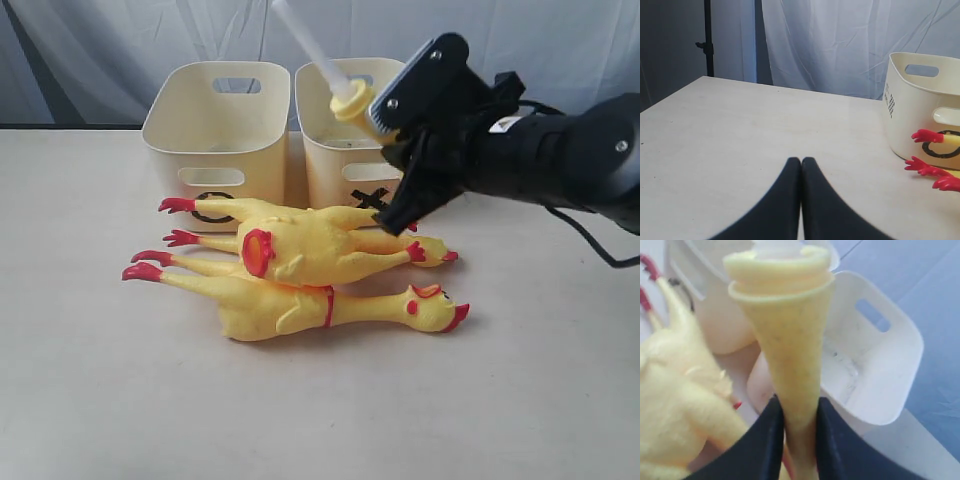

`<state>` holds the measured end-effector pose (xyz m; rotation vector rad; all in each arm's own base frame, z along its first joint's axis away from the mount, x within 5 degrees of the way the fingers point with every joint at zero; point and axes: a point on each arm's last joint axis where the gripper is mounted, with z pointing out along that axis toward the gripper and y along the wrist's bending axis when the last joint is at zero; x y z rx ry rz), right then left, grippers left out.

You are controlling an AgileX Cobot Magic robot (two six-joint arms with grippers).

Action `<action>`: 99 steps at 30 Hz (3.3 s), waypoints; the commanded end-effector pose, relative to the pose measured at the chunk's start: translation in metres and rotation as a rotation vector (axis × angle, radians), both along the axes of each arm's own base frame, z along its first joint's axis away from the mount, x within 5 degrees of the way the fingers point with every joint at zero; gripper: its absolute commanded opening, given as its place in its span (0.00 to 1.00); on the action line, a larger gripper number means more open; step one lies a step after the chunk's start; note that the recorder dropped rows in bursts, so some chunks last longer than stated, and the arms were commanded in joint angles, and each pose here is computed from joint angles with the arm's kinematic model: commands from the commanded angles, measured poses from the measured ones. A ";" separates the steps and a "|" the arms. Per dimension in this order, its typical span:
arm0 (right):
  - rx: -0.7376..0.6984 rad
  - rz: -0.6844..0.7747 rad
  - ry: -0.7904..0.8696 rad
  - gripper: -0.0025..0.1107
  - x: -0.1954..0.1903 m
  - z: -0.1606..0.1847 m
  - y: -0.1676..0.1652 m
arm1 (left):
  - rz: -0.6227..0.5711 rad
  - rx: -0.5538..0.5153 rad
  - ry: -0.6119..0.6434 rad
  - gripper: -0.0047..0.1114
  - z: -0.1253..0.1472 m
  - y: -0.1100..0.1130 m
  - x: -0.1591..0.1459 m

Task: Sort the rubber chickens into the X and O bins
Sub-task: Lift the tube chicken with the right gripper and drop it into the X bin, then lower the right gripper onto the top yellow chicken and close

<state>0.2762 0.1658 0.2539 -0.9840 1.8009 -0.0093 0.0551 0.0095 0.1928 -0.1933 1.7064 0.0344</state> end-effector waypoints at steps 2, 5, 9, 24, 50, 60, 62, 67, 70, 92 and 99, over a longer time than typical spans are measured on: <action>0.183 -0.133 -0.060 0.01 0.024 0.023 0.008 | -0.002 0.008 -0.001 0.04 -0.001 0.000 0.000; 0.314 -0.226 -0.056 0.01 0.039 0.024 0.012 | -0.002 0.008 -0.001 0.04 -0.001 0.000 0.000; 0.411 -0.316 -0.083 0.01 0.057 0.012 0.017 | -0.002 0.008 -0.001 0.04 -0.001 0.000 0.000; 0.475 -0.331 -0.191 0.01 0.103 -0.018 0.041 | -0.002 0.008 -0.001 0.04 -0.001 0.000 0.000; 0.511 -0.373 -0.115 0.57 0.111 -0.029 0.046 | -0.002 0.008 -0.001 0.04 -0.001 0.000 0.000; 0.457 -0.213 0.051 0.57 0.082 0.015 0.048 | -0.002 0.008 -0.001 0.04 -0.001 0.000 0.000; 0.406 -0.151 0.096 0.57 0.072 0.025 0.048 | -0.002 0.008 -0.001 0.04 -0.001 0.000 0.000; 0.178 -0.002 0.205 0.57 0.048 0.031 0.045 | -0.002 0.008 -0.001 0.04 -0.001 0.000 0.000; 0.024 0.053 0.260 0.57 0.041 0.024 0.040 | -0.002 0.008 -0.001 0.04 -0.001 0.000 0.000; -0.506 0.377 0.456 0.52 0.010 -0.017 0.021 | -0.002 0.008 -0.001 0.04 -0.001 0.000 0.000; -0.577 0.462 0.379 0.52 0.000 -0.042 0.021 | -0.002 0.008 -0.001 0.04 -0.001 0.000 0.000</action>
